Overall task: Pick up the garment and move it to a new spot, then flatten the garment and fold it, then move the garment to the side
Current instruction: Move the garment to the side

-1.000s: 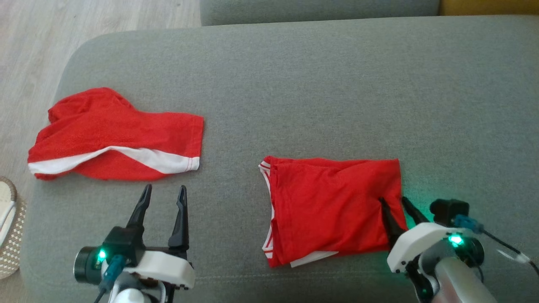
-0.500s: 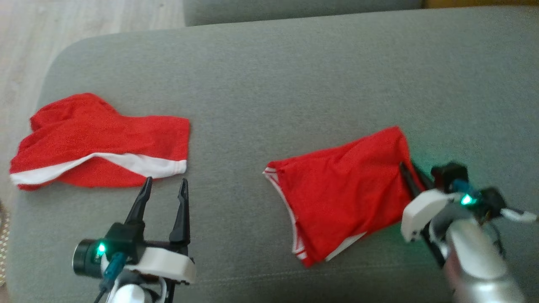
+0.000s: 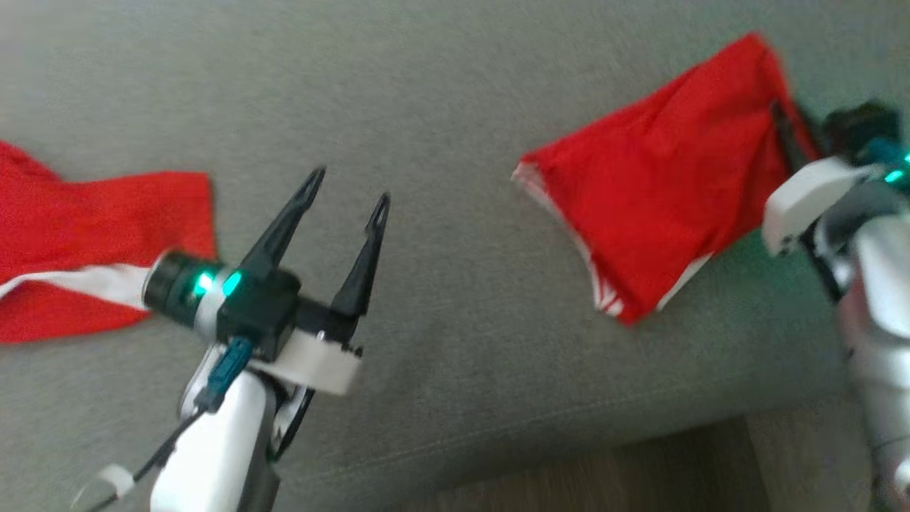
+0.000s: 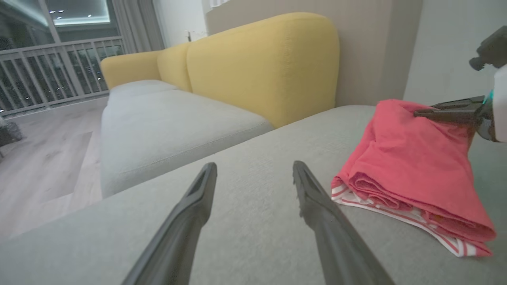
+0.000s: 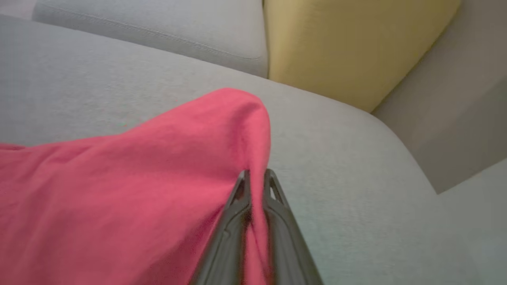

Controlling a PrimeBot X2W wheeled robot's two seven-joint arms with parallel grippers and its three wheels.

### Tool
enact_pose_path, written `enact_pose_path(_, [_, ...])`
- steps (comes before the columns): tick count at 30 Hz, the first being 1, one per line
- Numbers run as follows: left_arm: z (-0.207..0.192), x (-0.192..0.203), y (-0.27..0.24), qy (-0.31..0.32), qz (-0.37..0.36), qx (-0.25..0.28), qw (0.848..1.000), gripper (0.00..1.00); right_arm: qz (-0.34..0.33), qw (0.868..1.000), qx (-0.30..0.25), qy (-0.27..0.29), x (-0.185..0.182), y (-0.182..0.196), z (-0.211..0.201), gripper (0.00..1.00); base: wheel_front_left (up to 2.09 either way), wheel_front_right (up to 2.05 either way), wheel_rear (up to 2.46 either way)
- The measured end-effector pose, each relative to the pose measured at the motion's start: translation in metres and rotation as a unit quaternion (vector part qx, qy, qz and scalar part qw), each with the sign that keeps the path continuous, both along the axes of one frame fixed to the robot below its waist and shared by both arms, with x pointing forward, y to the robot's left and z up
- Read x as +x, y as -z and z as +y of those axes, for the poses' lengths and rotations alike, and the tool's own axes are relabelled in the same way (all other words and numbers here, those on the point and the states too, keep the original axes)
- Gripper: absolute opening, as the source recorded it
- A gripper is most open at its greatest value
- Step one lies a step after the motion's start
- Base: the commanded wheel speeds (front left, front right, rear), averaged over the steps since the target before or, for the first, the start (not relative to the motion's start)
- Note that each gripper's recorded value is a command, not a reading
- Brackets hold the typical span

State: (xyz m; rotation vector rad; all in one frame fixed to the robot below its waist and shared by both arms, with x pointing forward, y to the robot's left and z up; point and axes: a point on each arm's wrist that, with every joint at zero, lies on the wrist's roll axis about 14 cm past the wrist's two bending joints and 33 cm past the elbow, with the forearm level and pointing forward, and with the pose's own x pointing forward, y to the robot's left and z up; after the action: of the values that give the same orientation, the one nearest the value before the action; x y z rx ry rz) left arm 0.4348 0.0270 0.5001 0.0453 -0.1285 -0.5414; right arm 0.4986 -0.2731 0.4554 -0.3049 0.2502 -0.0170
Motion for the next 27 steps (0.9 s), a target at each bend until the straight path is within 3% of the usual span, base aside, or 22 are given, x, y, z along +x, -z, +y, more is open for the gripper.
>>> enact_pose_path(6, [-0.047, 0.021, -0.002, 0.072, -0.02, -0.023, 0.997, 1.0, -0.011, 0.996, -0.005, 0.089, 0.0, -0.007, -0.069, 0.0, 0.0, 0.0, 0.0])
enact_pose_path(12, [-0.067, 0.025, 0.017, 0.107, -0.004, -0.034, 0.994, 1.0, -0.015, 0.986, -0.018, 0.163, -0.012, -0.011, -0.117, 0.0, 0.0, 0.0, 0.0])
enact_pose_path(21, [-0.069, 0.027, 0.037, 0.116, 0.016, -0.033, 0.993, 1.0, -0.018, 0.982, -0.016, 0.189, -0.003, -0.004, -0.125, 0.0, 0.0, 0.0, 0.0])
enact_pose_path(22, [-0.068, 0.028, 0.038, 0.115, 0.018, -0.033, 0.993, 1.0, -0.02, 0.982, -0.015, 0.189, -0.001, -0.003, -0.124, 0.27, 0.0, 0.0, 0.0])
enact_pose_path(23, [-0.066, 0.028, 0.039, 0.113, 0.02, -0.035, 0.993, 1.0, -0.023, 0.982, -0.014, 0.188, 0.0, -0.003, -0.122, 0.96, 0.0, 0.0, 0.0])
enact_pose_path(27, [-0.061, 0.029, 0.033, 0.101, 0.017, -0.037, 0.994, 1.0, -0.029, 0.983, -0.003, 0.179, 0.005, -0.004, -0.111, 1.0, 0.0, 0.0, 0.0])
